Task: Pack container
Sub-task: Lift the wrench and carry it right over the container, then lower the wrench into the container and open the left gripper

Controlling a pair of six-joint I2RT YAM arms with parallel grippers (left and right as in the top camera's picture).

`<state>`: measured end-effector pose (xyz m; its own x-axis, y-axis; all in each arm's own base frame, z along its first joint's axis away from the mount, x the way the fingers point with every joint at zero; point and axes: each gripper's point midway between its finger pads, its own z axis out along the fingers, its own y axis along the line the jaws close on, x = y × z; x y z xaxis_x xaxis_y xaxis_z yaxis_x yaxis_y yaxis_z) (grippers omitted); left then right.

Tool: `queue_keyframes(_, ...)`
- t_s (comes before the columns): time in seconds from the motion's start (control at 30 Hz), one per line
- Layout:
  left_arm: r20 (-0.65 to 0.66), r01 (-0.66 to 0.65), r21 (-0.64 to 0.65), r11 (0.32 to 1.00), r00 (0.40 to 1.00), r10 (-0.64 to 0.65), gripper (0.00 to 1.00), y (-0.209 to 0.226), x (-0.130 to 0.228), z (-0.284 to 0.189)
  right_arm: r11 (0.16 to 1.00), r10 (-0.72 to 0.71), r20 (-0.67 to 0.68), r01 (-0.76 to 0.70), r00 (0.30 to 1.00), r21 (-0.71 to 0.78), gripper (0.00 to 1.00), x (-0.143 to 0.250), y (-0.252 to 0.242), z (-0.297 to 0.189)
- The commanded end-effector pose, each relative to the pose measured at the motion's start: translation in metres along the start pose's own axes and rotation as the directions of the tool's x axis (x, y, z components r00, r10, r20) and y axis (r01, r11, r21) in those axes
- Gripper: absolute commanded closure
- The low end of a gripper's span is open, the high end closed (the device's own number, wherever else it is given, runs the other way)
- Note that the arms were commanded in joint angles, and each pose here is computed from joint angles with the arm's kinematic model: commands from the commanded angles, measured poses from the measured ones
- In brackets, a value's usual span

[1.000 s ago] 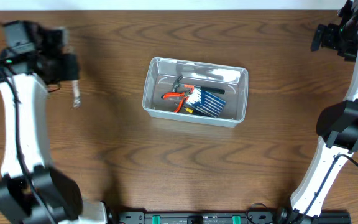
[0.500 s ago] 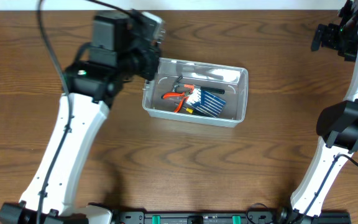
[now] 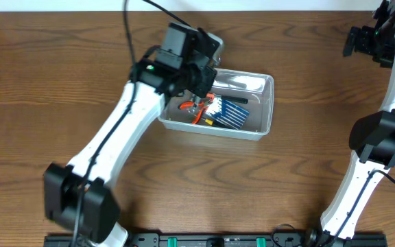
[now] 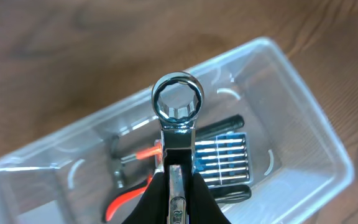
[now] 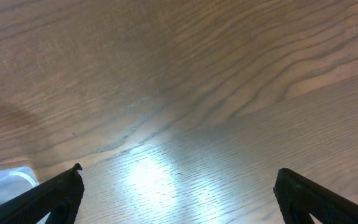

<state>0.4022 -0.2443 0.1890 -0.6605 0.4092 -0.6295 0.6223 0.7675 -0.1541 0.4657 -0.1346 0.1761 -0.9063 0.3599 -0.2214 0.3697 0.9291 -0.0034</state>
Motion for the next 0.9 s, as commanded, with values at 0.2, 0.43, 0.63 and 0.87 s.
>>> queue_keyframes(0.2, -0.120, 0.059, 0.029, 0.998, 0.991, -0.056, 0.94, -0.001, 0.027, 0.049, 1.000, 0.018, 0.016, -0.018, 1.000, 0.009, 0.01, -0.001, -0.003, -0.007)
queue_keyframes(0.43, -0.190, 0.080, 0.028, 0.996, 0.979, -0.073, 0.94, 0.005, 0.048, 0.075, 1.000, 0.018, 0.016, -0.018, 1.000, 0.009, 0.01, -0.001, -0.003, -0.007)
queue_keyframes(0.63, -0.223, 0.089, 0.027, 0.996, 0.971, -0.081, 0.94, 0.008, 0.060, 0.092, 1.000, 0.019, 0.016, -0.019, 1.000, 0.009, 0.01, -0.001, -0.003, -0.007)
queue_keyframes(0.87, -0.237, 0.093, 0.026, 0.995, 0.968, -0.084, 0.94, 0.010, 0.065, 0.100, 1.000, 0.018, 0.016, -0.018, 1.000, 0.009, 0.01, -0.001, -0.003, -0.007)
